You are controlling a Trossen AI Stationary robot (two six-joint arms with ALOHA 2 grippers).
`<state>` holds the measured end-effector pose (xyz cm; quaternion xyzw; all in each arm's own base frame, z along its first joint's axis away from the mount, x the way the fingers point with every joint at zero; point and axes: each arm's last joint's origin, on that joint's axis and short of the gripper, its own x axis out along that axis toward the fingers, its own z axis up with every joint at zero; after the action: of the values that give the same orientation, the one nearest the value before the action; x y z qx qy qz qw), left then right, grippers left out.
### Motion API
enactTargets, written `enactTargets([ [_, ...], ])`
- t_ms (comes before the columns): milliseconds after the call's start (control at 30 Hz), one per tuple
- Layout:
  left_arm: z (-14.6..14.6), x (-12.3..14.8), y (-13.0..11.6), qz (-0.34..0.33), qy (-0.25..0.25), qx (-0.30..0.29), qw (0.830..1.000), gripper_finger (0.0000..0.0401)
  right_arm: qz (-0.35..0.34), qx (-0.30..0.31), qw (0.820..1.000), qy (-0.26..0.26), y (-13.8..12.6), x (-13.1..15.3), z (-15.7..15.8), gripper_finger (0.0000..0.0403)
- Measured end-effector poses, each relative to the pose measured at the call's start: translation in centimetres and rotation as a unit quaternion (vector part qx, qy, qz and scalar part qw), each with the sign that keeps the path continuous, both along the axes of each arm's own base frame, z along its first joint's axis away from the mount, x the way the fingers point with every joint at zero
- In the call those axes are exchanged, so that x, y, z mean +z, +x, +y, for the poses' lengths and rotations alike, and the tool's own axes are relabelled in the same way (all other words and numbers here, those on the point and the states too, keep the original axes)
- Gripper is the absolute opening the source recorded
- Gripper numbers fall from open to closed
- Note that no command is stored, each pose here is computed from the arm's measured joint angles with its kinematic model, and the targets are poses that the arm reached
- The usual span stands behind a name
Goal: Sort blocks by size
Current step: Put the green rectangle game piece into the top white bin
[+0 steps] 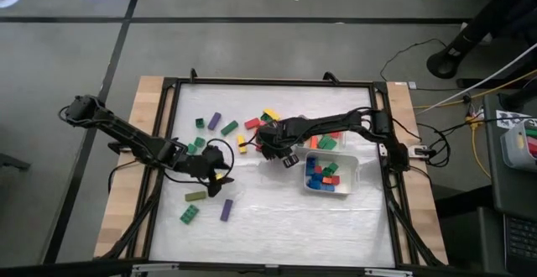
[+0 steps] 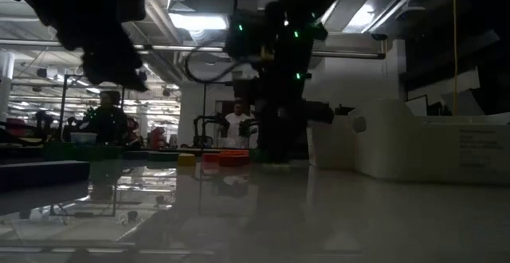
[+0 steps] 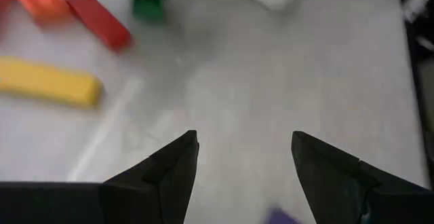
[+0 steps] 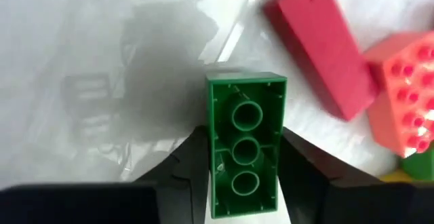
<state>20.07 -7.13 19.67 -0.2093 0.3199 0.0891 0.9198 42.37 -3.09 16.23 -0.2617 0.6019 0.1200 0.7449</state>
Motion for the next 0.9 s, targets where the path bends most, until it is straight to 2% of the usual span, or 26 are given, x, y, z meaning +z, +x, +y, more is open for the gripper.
enactTargets([
  [100, -0.3, -0.3, -0.4, 0.041, -0.069, -0.040, 0.996, 0.0225, 0.006, 0.004, 1.000, 0.000, 0.4, 2.4, 0.4, 0.0134],
  [200, -0.8, -0.5, -1.0, 0.096, -0.168, -0.071, 0.978, 0.0225, 0.023, -0.004, 1.000, 0.004, 0.4, 4.5, 0.6, 0.0134],
  [333, -1.9, -0.8, -2.1, 0.199, -0.301, -0.077, 0.930, 0.0225, 0.034, -0.026, 0.999, 0.009, 0.3, 7.3, 0.6, 0.0148],
  [433, -2.8, -0.8, -2.9, 0.260, -0.365, -0.067, 0.891, 0.0225, 0.045, -0.041, 0.998, 0.013, 0.0, 8.9, 0.6, 0.0147],
  [500, -3.4, -0.8, -3.3, 0.281, -0.386, -0.061, 0.876, 0.0225, 0.060, -0.054, 0.997, 0.016, -0.4, 9.5, 0.6, 0.0143],
  [600, -4.1, -0.7, -3.8, 0.299, -0.405, -0.049, 0.863, 0.0225, 0.094, -0.073, 0.993, 0.018, -1.2, 9.8, 0.7, 0.0142],
  [800, -5.3, -0.6, -4.8, 0.332, -0.421, -0.027, 0.844, 0.0225, 0.188, -0.119, 0.975, 0.018, -3.1, 9.4, 0.6, 0.0146],
  [900, -5.7, -0.8, -5.3, 0.350, -0.420, -0.010, 0.837, 0.0225, 0.185, -0.137, 0.973, 0.006, -3.6, 9.5, 0.6, 0.0147],
])
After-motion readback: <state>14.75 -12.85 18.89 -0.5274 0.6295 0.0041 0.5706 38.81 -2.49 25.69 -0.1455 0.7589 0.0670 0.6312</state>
